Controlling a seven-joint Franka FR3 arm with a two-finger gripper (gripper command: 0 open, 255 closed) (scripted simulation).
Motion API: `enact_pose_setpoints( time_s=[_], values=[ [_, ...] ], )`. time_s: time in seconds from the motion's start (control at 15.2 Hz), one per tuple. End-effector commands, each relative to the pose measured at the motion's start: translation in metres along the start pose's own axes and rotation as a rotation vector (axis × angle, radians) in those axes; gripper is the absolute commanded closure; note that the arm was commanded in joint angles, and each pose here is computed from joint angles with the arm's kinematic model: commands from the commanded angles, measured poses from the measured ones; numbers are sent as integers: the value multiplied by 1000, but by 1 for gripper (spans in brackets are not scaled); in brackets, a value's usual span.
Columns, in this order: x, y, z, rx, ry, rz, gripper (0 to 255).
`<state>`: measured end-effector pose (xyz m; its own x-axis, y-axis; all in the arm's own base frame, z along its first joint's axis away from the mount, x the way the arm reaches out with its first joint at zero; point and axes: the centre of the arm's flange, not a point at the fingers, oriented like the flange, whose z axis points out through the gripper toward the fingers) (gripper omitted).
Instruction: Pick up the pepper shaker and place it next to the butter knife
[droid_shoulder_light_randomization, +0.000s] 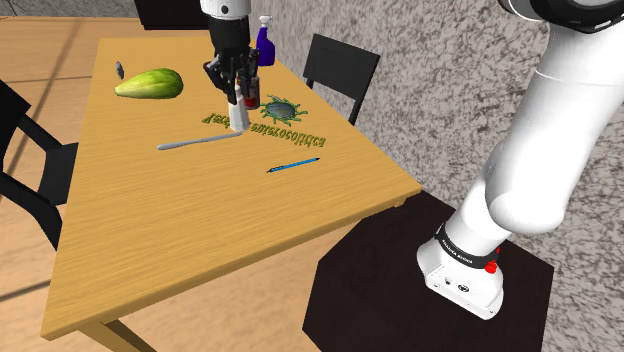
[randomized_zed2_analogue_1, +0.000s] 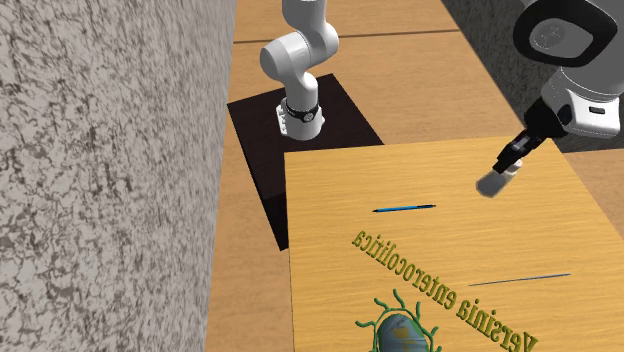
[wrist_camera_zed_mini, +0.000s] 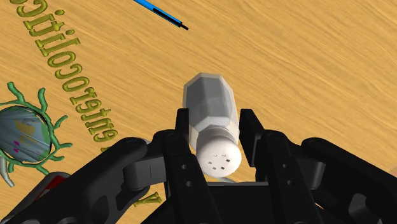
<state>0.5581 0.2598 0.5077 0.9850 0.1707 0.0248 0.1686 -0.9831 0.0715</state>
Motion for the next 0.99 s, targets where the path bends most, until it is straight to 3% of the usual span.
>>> enact_pose_setpoints(
  time_s=[0.0, 0.92],
  values=[
    [0, -1, 11, 0, 1, 0, 255],
    [-2, -6, 84, 0, 1, 0, 255]
  ],
)
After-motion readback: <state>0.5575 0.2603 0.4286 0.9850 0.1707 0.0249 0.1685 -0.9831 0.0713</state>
